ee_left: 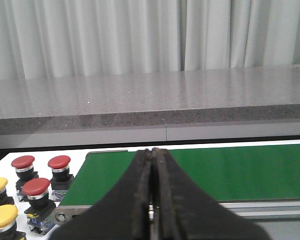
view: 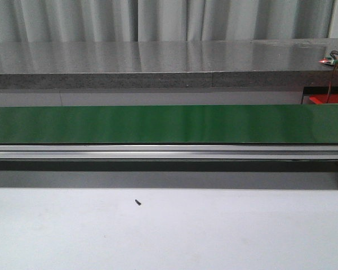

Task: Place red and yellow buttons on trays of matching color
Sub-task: 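Lower the left gripper onto a yellow button and close on it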

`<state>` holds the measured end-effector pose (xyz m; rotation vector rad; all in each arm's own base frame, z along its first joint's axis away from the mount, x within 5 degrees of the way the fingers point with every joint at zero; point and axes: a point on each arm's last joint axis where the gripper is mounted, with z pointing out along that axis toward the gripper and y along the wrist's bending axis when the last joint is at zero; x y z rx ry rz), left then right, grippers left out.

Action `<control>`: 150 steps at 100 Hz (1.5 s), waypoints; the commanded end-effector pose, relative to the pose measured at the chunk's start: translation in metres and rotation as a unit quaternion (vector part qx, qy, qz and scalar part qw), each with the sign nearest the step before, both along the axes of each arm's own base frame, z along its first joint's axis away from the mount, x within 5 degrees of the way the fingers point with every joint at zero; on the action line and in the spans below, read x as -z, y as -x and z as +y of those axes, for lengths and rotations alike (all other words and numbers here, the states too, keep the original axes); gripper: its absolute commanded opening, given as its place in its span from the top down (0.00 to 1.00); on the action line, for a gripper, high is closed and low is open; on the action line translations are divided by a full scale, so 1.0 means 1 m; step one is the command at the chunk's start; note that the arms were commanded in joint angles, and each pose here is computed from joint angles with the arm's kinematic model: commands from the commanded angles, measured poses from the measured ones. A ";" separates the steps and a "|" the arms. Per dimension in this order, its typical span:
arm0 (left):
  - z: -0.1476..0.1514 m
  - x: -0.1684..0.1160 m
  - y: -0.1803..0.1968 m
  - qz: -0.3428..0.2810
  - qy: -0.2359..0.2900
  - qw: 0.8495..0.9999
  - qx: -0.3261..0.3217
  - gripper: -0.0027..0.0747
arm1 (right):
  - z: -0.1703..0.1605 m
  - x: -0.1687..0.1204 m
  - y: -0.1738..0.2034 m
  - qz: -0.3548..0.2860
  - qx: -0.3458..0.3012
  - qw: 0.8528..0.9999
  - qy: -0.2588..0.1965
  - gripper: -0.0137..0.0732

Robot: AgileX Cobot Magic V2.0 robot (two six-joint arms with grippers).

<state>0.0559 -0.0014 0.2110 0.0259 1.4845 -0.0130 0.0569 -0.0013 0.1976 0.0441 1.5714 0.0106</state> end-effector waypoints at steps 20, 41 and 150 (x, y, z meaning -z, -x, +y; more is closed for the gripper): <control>0.000 -0.009 0.004 -0.067 0.017 0.998 0.005 0.99 | 0.000 -0.014 0.003 -0.056 0.001 0.998 0.007 0.92; 0.000 -0.030 0.009 -0.035 0.017 0.999 0.006 0.99 | 0.000 -0.014 0.003 -0.056 0.001 0.998 0.007 0.92; 0.003 -0.133 -0.049 0.194 0.074 0.978 -0.023 0.99 | 0.000 -0.014 0.003 -0.056 0.001 0.998 0.007 0.92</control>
